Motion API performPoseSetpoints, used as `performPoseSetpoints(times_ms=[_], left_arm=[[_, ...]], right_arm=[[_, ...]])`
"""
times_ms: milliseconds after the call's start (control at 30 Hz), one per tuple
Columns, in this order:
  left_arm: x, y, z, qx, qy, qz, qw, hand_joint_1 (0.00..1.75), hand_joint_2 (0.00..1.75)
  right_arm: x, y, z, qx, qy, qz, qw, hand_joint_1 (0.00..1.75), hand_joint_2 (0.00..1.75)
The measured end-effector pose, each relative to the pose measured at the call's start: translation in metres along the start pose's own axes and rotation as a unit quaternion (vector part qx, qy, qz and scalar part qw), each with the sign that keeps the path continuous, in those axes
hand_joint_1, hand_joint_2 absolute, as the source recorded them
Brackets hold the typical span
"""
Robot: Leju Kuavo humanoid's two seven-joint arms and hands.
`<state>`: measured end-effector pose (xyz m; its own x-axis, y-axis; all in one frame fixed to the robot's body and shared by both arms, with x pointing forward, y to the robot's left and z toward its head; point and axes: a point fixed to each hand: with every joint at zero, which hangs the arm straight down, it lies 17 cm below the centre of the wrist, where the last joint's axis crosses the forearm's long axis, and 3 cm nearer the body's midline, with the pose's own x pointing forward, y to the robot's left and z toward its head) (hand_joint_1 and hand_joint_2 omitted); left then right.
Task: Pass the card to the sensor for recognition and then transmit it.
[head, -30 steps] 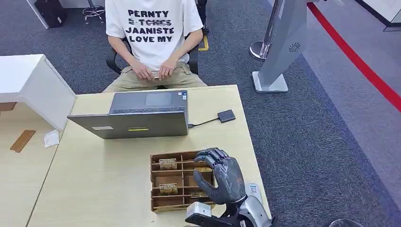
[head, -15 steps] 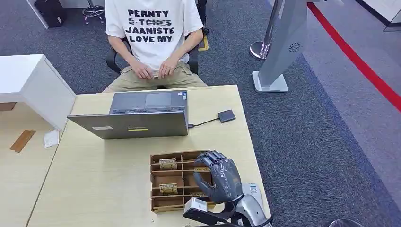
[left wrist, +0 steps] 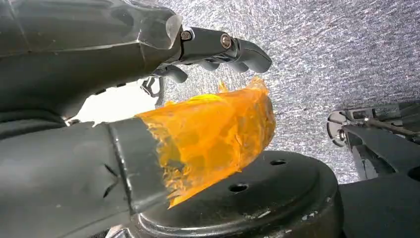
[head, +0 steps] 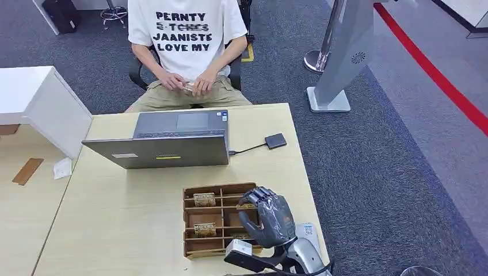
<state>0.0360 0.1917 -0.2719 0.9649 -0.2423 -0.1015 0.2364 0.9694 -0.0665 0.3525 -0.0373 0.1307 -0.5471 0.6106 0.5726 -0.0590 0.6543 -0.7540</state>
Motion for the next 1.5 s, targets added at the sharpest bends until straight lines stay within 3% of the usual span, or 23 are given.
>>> performPoseSetpoints(times_ms=[200,500,833,900,933,1033,1267,1500], left_arm=[[0.0,0.0,0.0,0.0,0.0,0.0,1.0,0.0,0.0],[0.0,0.0,0.0,0.001,0.0,0.0,1.0,0.0,0.0],[0.0,0.0,0.0,0.0,0.001,0.0,1.0,0.0,0.0],[0.0,0.0,0.0,0.001,0.001,0.0,1.0,0.0,0.0],[0.0,0.0,0.0,0.0,0.001,0.0,1.0,0.0,0.0],[0.0,0.0,0.0,0.0,0.001,0.0,1.0,0.0,0.0],[0.0,0.0,0.0,0.001,0.001,0.0,1.0,0.0,0.0],[0.0,0.0,0.0,0.0,0.001,0.0,1.0,0.0,0.0]], right_arm=[[-0.007,0.002,0.001,0.003,0.008,0.002,1.0,1.05,1.75],[-0.013,0.006,0.004,0.007,0.016,0.006,1.0,0.96,1.75],[-0.015,0.008,0.004,0.009,0.019,0.007,1.0,1.06,1.75],[-0.015,0.008,0.004,0.009,0.019,0.007,1.0,1.12,1.75],[-0.015,0.008,0.004,0.009,0.019,0.007,1.0,1.31,1.75],[-0.015,0.008,0.004,0.009,0.019,0.007,1.0,1.59,1.75],[-0.015,0.007,0.004,0.008,0.019,0.007,1.0,1.75,1.75],[-0.017,0.006,0.004,0.006,0.021,0.009,1.0,1.69,1.75]])
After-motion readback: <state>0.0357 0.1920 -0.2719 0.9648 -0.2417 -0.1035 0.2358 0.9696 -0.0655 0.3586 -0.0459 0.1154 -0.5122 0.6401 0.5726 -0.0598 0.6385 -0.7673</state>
